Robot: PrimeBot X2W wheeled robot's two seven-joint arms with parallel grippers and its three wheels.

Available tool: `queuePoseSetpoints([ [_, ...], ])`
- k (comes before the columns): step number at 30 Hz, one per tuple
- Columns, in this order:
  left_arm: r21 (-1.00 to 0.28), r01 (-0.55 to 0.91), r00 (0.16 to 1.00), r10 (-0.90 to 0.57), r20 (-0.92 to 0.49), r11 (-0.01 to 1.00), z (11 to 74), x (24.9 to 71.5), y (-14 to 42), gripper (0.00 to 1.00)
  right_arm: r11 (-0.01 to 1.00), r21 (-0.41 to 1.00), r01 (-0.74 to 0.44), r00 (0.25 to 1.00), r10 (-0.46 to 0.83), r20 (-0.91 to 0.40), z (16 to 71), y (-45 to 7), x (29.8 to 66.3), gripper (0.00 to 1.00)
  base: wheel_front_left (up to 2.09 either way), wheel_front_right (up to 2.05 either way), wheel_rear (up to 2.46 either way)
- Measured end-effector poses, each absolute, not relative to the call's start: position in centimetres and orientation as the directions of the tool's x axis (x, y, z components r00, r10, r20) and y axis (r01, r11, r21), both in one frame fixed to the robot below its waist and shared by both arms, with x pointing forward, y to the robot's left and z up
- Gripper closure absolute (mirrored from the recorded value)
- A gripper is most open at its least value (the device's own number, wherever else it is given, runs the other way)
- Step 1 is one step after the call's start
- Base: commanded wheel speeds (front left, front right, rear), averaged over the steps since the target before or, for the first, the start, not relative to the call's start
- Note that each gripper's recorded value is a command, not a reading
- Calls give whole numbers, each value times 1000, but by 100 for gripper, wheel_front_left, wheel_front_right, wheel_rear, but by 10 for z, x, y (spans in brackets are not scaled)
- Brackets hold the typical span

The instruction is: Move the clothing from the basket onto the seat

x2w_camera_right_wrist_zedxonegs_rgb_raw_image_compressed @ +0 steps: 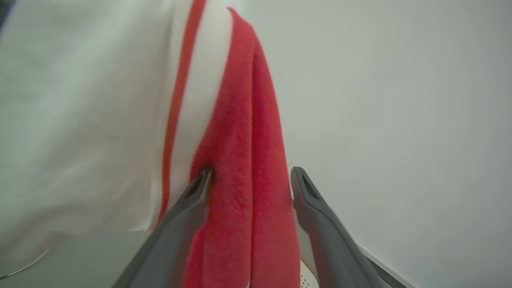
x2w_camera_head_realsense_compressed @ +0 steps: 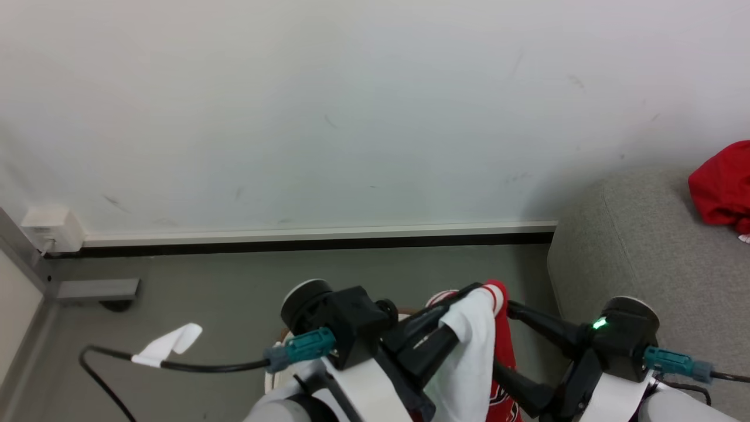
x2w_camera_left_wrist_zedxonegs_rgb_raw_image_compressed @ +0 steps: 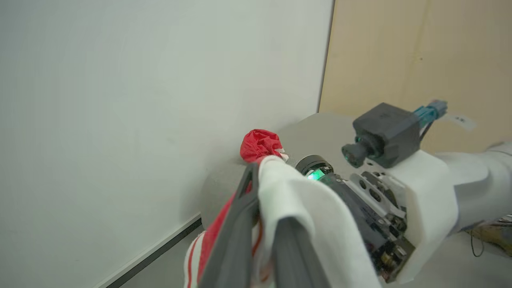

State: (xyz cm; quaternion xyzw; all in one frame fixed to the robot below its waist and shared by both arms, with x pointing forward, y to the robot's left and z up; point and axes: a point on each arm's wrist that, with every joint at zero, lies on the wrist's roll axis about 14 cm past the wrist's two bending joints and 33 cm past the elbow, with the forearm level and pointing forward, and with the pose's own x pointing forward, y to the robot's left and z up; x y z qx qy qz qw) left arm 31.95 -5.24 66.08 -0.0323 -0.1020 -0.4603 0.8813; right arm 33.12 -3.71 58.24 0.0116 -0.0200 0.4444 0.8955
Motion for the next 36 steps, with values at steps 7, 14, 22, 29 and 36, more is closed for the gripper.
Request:
queuePoseSetpoints([
  [7, 41, 850, 506, -836, 215, 525, 666, 308, -59, 100, 542, 148, -827, 552, 833, 32, 574, -20, 320, 100, 0, 0, 0],
  [14, 30, 820, 554, -806, 207, 571, 657, 323, -47, 0, 608, 202, -767, 635, 765, 106, 586, -45, 340, 100, 0, 0, 0],
  [22, -9, 805, 584, -790, 187, 593, 625, 336, -49, 0, 731, 209, -649, 760, 635, 138, 592, -102, 354, 100, 0, 0, 0],
  [29, -44, 857, 513, -843, 163, 513, 584, 317, -88, 0, 830, 203, -519, 854, 495, 160, 600, -160, 347, 100, 0, 0, 0],
  [36, -96, 905, 426, -892, 153, 415, 556, 297, -126, 0, 906, 193, -377, 921, 344, 182, 607, -215, 330, 100, 0, 0, 0],
])
